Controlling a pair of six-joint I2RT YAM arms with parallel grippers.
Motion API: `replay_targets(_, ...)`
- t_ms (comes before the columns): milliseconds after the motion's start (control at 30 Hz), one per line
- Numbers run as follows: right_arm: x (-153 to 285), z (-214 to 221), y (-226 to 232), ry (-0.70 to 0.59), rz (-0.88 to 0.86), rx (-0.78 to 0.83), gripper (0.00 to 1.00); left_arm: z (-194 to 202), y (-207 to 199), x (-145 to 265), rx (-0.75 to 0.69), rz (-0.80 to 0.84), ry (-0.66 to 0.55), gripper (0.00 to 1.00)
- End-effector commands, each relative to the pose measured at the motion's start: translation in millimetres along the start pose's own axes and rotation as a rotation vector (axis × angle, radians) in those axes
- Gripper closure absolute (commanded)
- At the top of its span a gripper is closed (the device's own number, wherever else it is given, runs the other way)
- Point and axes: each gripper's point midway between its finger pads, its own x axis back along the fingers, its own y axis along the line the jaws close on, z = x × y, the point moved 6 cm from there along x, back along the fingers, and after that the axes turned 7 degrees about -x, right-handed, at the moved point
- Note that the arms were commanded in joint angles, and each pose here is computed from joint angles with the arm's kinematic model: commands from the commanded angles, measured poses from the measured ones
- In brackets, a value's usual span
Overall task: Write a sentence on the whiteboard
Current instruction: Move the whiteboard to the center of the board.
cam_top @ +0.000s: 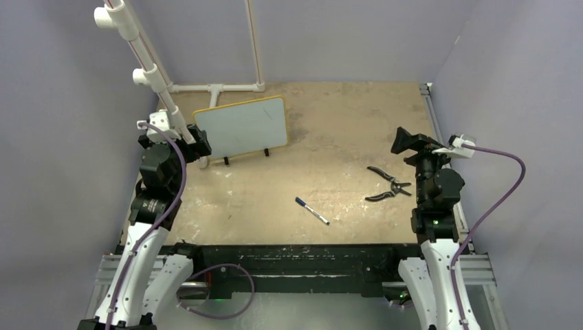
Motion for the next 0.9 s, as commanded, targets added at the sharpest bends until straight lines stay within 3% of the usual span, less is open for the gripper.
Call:
replay_targets(0,-2,-13,11,-0.018,-0.049,0.027,0.01,-1,1,-7,-0.006,-0.022,0.014,0.01)
replay_targets(200,-7,-2,19,0.029,-0.151,0.066,0.01,-2,1,-5,0.013,-0.024,0.018,0.01)
replay_targets(267,-8,4,20,0.063,-0.169,0.073,0.01,3,-6,0,0.014,0.054,-0.005,0.02)
replay_targets(367,-5,8,19,0.089,-0.171,0.076,0.01,8,-23,3,0.009,0.214,-0.027,0.12)
replay_targets(533,-2,16,27,0.106,-0.277,0.069,0.03,33,-50,-3,0.036,0.269,0.120,0.17)
replay_targets(667,-11,48,33,0.231,-0.367,0.040,0.14,38,-67,-1,-0.007,0.286,0.162,0.17)
replay_targets(867,-9,107,91,0.333,-0.416,-0.042,0.15,29,-73,-16,-0.112,0.292,0.240,0.13)
